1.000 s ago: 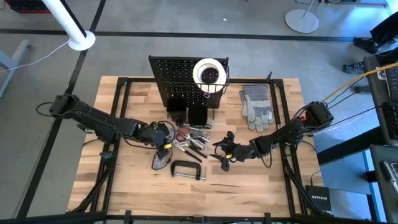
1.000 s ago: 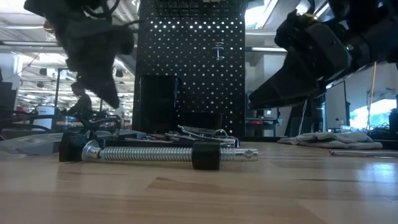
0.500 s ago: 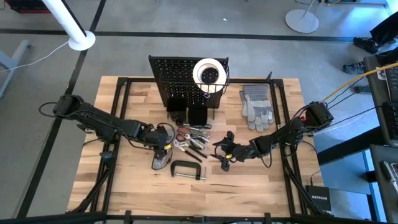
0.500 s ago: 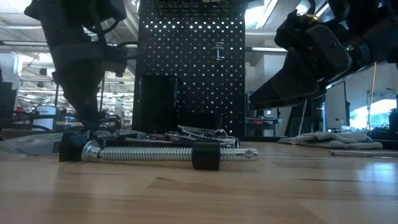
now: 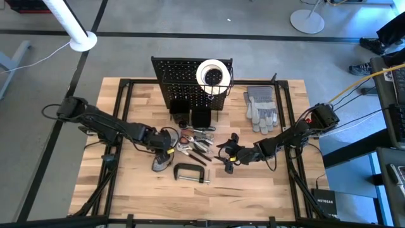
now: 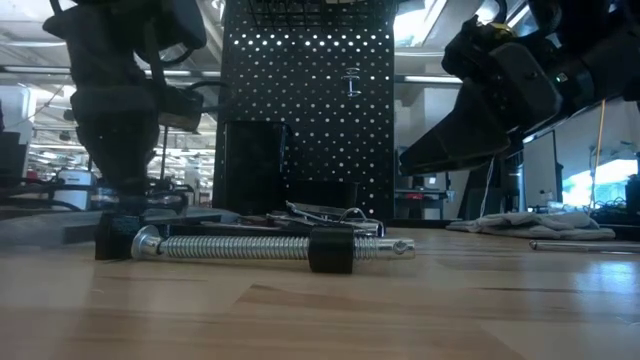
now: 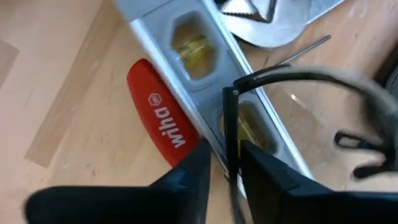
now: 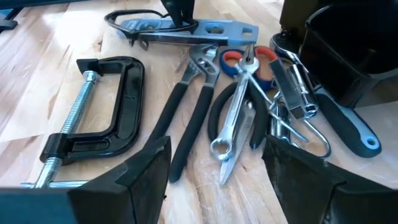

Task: Hang tools onto peg board
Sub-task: Move the safety glasses, then put the spirit level into the left bin on the pegboard

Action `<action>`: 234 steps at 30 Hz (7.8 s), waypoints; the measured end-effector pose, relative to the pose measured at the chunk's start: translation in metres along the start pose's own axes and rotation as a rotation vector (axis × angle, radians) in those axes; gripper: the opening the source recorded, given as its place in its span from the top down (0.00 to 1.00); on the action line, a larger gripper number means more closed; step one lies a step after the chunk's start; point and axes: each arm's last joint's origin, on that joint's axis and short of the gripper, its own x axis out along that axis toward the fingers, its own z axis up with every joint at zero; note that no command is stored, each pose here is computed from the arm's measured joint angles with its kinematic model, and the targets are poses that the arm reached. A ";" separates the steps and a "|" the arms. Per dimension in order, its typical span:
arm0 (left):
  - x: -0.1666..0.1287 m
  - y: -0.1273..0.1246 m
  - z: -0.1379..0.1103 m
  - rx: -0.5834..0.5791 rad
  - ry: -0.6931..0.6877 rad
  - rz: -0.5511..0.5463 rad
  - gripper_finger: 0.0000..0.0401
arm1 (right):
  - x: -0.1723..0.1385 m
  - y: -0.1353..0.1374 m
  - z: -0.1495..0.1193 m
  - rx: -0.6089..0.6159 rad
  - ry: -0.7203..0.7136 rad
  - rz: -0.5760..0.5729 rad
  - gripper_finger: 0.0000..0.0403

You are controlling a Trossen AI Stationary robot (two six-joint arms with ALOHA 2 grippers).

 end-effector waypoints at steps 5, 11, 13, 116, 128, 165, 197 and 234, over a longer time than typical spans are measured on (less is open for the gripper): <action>-0.006 0.000 0.001 0.000 -0.014 -0.025 0.97 | 0.000 0.000 0.000 -0.005 0.004 -0.002 0.37; -0.021 0.004 -0.002 -0.019 -0.024 -0.057 0.98 | 0.000 0.000 -0.001 -0.008 0.010 -0.004 0.37; -0.031 0.007 -0.003 -0.033 -0.043 -0.071 0.99 | 0.000 0.000 -0.001 -0.008 0.011 -0.004 0.37; -0.041 0.011 0.043 -0.211 -0.272 -0.170 0.55 | 0.001 -0.001 -0.006 0.035 0.098 0.076 0.37; -0.110 -0.073 0.051 0.031 -0.471 -0.442 0.55 | 0.000 0.000 -0.009 0.035 0.126 0.095 0.37; 0.012 -0.071 0.045 -0.416 0.134 0.296 0.35 | 0.000 -0.002 -0.013 0.039 0.169 0.085 0.37; 0.032 -0.058 0.035 -0.447 0.177 0.314 0.50 | 0.000 -0.002 -0.013 0.041 0.171 0.095 0.37; -0.008 -0.039 0.029 -0.619 0.183 0.271 0.40 | 0.000 -0.002 -0.013 0.040 0.168 0.086 0.37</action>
